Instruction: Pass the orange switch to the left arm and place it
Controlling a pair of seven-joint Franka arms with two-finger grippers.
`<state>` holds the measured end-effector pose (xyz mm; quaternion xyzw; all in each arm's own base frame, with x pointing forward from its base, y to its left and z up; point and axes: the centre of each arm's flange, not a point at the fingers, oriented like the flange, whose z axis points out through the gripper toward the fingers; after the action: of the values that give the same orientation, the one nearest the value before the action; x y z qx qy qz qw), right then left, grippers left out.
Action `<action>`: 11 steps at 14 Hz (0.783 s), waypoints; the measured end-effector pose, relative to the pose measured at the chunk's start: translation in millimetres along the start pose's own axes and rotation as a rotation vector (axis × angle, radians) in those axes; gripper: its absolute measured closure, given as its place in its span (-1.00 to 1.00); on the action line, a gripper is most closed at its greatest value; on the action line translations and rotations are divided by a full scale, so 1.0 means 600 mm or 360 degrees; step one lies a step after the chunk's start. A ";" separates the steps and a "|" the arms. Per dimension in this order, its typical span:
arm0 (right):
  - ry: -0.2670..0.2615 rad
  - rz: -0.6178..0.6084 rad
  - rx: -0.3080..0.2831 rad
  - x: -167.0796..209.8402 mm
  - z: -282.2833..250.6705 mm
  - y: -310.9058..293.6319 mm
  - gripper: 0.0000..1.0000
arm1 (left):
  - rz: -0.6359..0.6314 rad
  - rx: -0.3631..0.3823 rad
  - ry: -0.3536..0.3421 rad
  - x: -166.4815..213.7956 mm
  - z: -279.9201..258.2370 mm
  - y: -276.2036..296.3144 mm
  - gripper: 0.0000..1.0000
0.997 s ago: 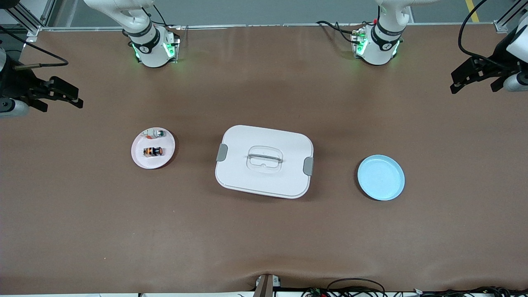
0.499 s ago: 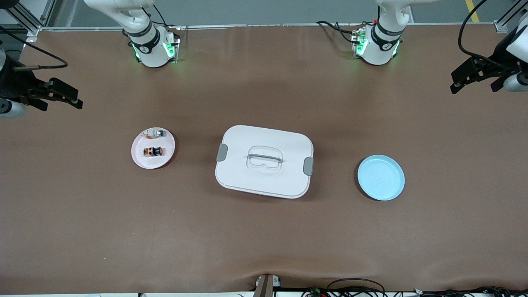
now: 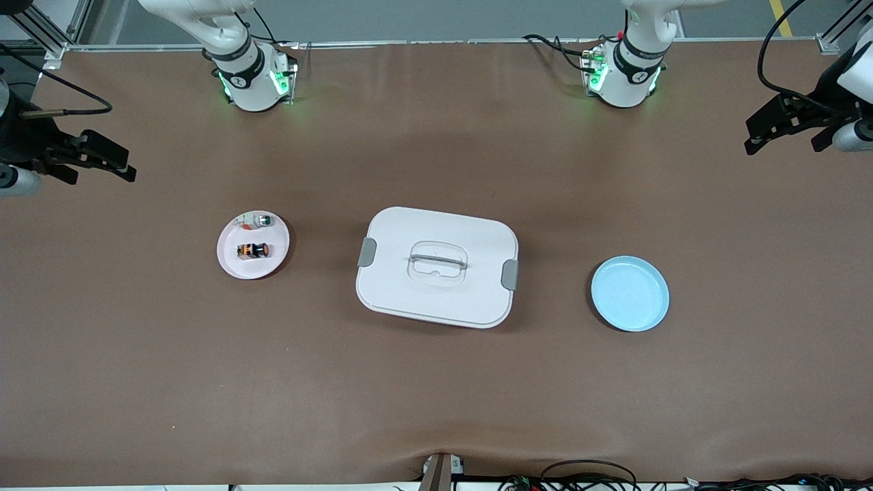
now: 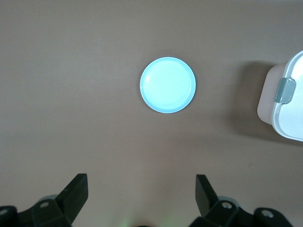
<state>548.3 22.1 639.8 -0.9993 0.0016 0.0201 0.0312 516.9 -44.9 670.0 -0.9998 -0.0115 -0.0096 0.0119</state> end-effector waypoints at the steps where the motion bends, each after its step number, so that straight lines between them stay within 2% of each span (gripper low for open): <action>1: 0.0001 -0.0001 -0.0009 0.000 0.000 0.001 -1.00 | 0.0000 0.0000 0.0000 0.000 0.000 0.000 -1.00; 11: 0.0005 -0.0033 -0.0039 0.000 0.000 -0.005 -1.00 | 0.0001 0.0000 -0.0004 0.000 0.001 0.000 -1.00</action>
<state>548.5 24.9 639.9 -0.9996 -0.0088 0.0182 0.0192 516.7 -45.0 669.4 -0.9998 -0.0114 -0.0083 0.0121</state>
